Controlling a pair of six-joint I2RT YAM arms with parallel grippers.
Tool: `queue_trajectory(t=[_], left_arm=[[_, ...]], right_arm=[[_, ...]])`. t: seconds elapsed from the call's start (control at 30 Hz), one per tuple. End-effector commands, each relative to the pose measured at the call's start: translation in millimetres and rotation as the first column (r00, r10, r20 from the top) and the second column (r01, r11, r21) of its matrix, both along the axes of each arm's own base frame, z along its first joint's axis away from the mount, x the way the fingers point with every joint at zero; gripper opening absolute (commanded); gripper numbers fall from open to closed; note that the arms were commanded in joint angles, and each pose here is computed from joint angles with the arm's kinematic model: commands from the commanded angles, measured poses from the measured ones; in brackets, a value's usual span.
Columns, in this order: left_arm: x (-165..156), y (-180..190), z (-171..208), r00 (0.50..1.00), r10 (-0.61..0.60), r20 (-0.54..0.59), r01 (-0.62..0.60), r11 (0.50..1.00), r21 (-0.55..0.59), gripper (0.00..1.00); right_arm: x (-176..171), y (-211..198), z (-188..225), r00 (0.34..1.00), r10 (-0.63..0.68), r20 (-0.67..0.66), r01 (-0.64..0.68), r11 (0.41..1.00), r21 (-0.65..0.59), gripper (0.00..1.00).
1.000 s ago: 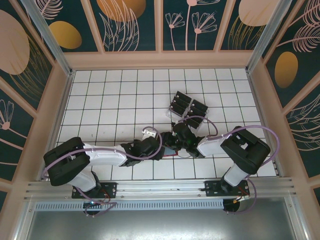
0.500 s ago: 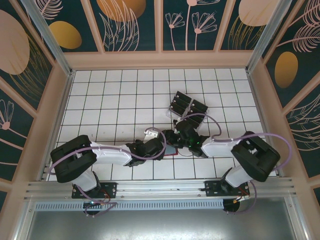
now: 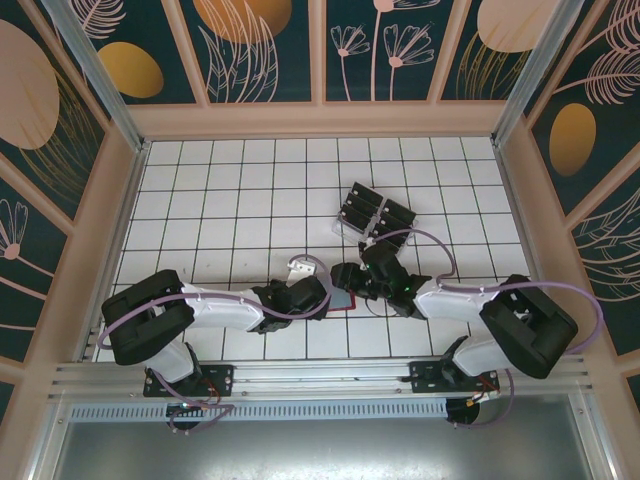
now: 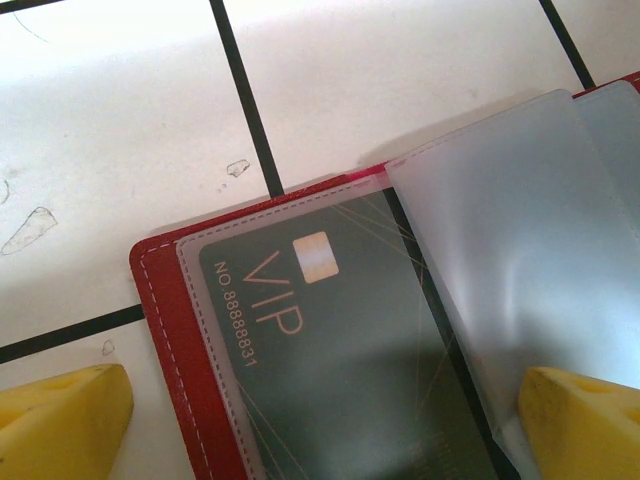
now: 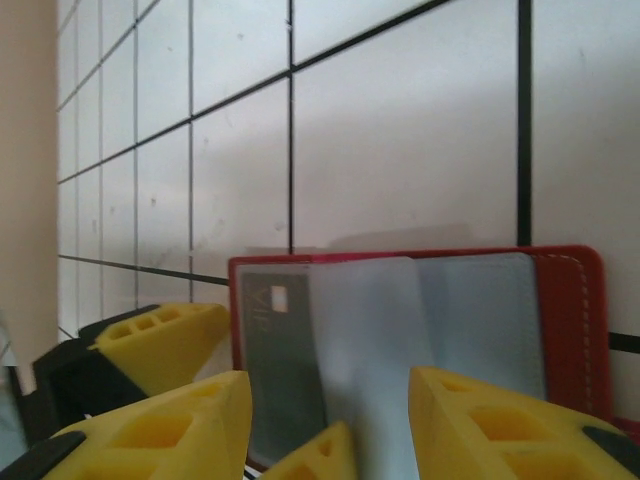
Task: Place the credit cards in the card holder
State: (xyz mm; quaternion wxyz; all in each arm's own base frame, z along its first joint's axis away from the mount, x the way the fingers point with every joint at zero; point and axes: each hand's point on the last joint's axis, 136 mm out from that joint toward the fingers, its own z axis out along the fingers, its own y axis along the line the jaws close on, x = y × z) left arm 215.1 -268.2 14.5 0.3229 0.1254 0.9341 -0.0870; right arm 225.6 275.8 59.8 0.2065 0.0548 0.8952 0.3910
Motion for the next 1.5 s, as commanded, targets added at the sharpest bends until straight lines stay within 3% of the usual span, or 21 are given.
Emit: queue_trajectory(t=[0.0, 0.4, 1.13, 1.47], left_arm=[[-9, 23, -20, 0.999, 0.021, -0.038, -0.017, 0.995, 0.095, 0.99], [-9, 23, -20, 0.999, 0.02, -0.037, -0.016, 0.995, 0.095, 0.98], [-9, 25, -14, 1.0, 0.022, -0.022, -0.02, 0.996, 0.087, 0.99], [-4, 46, 36, 0.985, 0.148, 0.083, -0.141, 0.986, -0.088, 0.99]], right_arm=[[-1, -4, -14, 1.0, 0.008, 0.0, -0.008, 0.999, -0.041, 0.45], [-8, 1, -34, 0.998, 0.048, -0.034, -0.051, 0.996, -0.069, 0.45], [-13, 21, -10, 0.993, 0.116, 0.004, -0.116, 0.993, -0.026, 0.42], [-15, 35, 1, 0.99, 0.137, 0.008, -0.137, 0.99, -0.026, 0.43]])
